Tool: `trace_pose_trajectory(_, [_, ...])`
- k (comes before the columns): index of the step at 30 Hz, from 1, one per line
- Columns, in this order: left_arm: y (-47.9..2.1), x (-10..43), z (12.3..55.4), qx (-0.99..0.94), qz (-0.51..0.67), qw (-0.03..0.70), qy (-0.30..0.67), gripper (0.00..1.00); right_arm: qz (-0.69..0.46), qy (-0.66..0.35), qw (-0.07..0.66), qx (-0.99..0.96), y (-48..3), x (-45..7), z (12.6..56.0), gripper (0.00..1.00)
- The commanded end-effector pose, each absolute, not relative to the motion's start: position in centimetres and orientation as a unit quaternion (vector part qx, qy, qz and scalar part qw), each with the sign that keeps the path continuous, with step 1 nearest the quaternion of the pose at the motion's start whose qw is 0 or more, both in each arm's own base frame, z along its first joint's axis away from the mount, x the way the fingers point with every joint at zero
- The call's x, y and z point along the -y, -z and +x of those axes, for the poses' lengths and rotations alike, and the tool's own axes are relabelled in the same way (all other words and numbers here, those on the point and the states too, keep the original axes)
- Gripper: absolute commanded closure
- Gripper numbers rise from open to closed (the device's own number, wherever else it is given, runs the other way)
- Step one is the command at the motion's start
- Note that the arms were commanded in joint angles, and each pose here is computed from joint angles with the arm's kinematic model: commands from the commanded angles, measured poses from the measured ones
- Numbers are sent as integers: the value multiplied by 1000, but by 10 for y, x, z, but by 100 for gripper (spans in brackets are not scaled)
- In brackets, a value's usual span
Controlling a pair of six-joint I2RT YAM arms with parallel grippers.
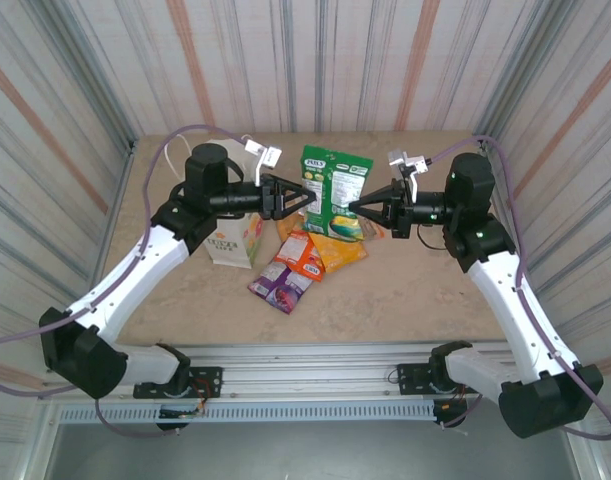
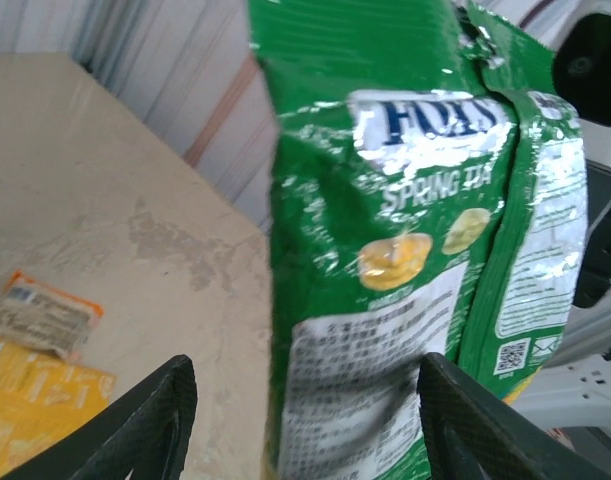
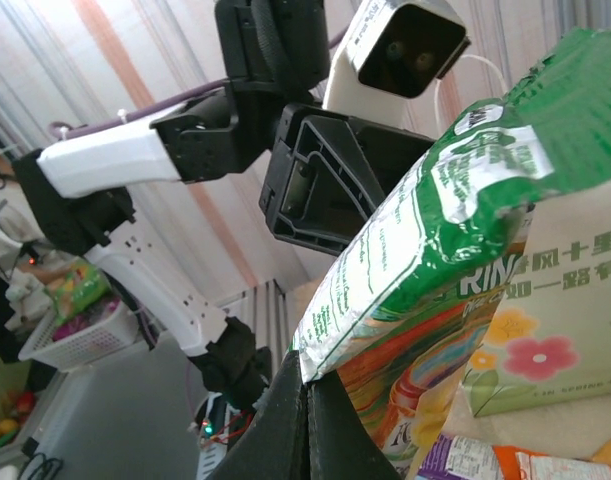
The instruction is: Place the snacks into the paper bag
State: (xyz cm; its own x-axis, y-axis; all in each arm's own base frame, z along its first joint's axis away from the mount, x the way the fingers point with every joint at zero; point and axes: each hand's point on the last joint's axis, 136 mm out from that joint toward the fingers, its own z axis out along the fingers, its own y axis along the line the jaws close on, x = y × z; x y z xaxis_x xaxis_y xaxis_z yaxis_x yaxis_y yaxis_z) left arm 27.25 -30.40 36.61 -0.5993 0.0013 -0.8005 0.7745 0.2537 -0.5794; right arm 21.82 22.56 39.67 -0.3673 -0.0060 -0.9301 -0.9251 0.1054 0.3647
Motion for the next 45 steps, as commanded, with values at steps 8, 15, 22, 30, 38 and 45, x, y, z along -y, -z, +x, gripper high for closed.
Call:
trace_pose_trajectory(8, [-404,321,248,-632,329,346,611,51,-398,-526,448,-603,-396,-221,230,100])
trace_pose_trajectory(15, [-419,313,243,-627,333,376,596,66,-383,-512,447,-626,-378,-219,245,100])
trace_pose_trajectory(22, [-408,305,256,-671,309,395,546,82,-377,-500,453,-634,-373,-218,250,99])
trace_pose_trajectory(30, [-415,279,269,-716,312,452,431,95,-258,-433,482,-717,-355,-196,283,63])
trace_pose_trajectory(38, [-456,233,301,-734,284,539,301,97,-171,-389,462,-778,-325,-184,300,53])
trace_pose_trajectory(45, [-484,183,331,-744,218,599,201,99,-173,-374,433,-801,-304,-198,297,51])
